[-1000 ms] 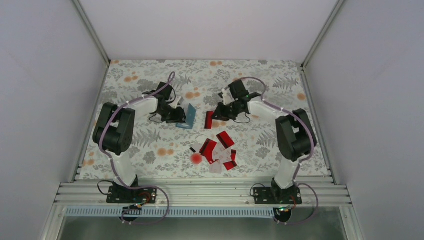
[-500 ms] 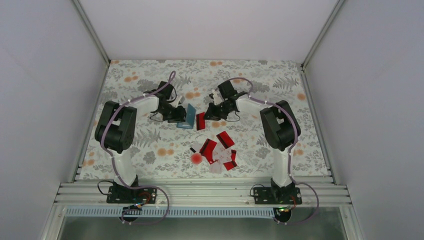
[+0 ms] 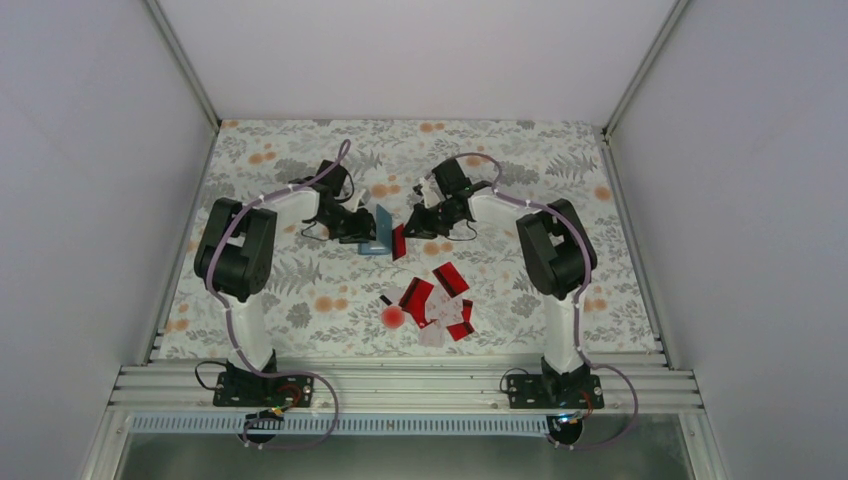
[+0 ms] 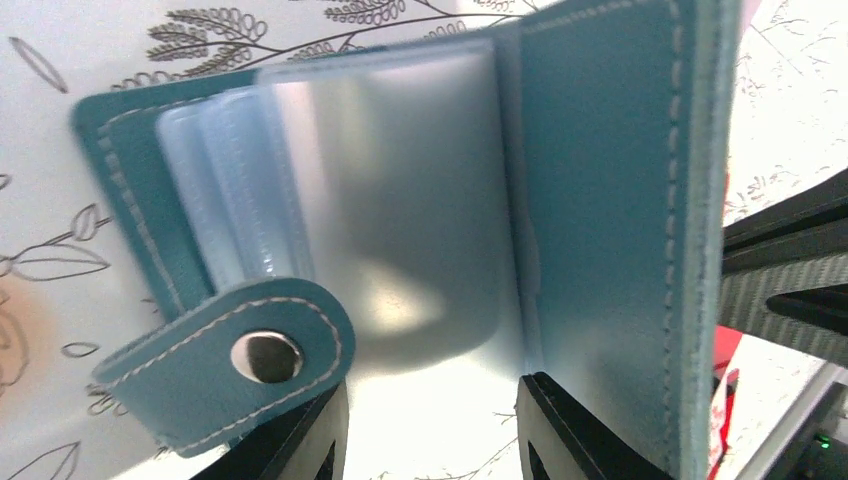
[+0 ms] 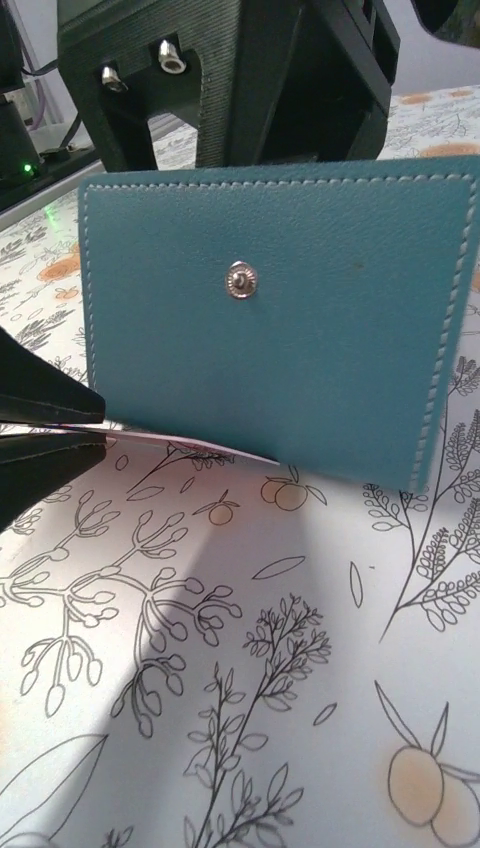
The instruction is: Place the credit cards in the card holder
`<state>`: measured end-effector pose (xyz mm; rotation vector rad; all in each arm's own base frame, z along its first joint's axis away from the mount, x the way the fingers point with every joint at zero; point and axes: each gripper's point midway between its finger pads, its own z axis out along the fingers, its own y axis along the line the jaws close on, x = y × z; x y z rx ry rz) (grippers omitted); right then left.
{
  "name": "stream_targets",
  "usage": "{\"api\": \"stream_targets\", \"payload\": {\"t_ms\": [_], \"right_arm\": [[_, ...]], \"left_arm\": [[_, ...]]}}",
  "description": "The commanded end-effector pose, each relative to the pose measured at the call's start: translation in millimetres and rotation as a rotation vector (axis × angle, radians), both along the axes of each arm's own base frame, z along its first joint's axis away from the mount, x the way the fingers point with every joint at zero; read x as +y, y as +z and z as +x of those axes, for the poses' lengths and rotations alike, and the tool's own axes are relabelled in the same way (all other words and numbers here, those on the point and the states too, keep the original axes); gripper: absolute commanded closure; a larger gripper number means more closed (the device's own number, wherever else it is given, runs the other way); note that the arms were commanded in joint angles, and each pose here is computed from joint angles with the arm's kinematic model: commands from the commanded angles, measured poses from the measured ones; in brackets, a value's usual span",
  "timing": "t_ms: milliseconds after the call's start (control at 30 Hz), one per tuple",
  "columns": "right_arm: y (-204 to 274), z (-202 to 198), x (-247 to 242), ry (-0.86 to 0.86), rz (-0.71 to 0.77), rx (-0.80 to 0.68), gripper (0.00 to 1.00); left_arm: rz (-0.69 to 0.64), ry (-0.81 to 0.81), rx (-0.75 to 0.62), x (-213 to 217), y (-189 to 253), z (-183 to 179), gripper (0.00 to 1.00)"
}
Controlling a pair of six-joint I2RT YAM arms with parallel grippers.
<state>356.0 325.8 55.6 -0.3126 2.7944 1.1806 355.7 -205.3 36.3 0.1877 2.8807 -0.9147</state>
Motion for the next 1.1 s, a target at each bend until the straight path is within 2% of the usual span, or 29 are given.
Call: {"api": "stream_targets", "payload": {"t_ms": [0,333,833,933,1067], "right_arm": [[-0.5,-0.5,13.5,0.048,0.021,-0.012,0.96],[-4.8,-1.0,13.9,0.057,0.018,-0.001,0.96],[14.6,5.6,-15.7,-0.011,-0.158,-0.08,0.96],[21.7,5.1,-19.9,-0.021,-0.171,-0.101,0.96],[23.8,1.8,-23.5,-0.03,-0.174,-0.105,0.96]], "left_arm": [[-0.089,0.003,0.029,-13.5,3.4,4.3,0.56],[-0.219,-0.005,-0.015,-31.0,38.6,14.1,0.56],[-0.2,-0.032,-0.049,-37.3,46.5,29.6,0.56],[-0.153,-0.027,-0.055,-33.7,44.9,34.3,0.56],[0.058,0.064,-0.071,-1.6,35.9,39.4,0.56]]}}
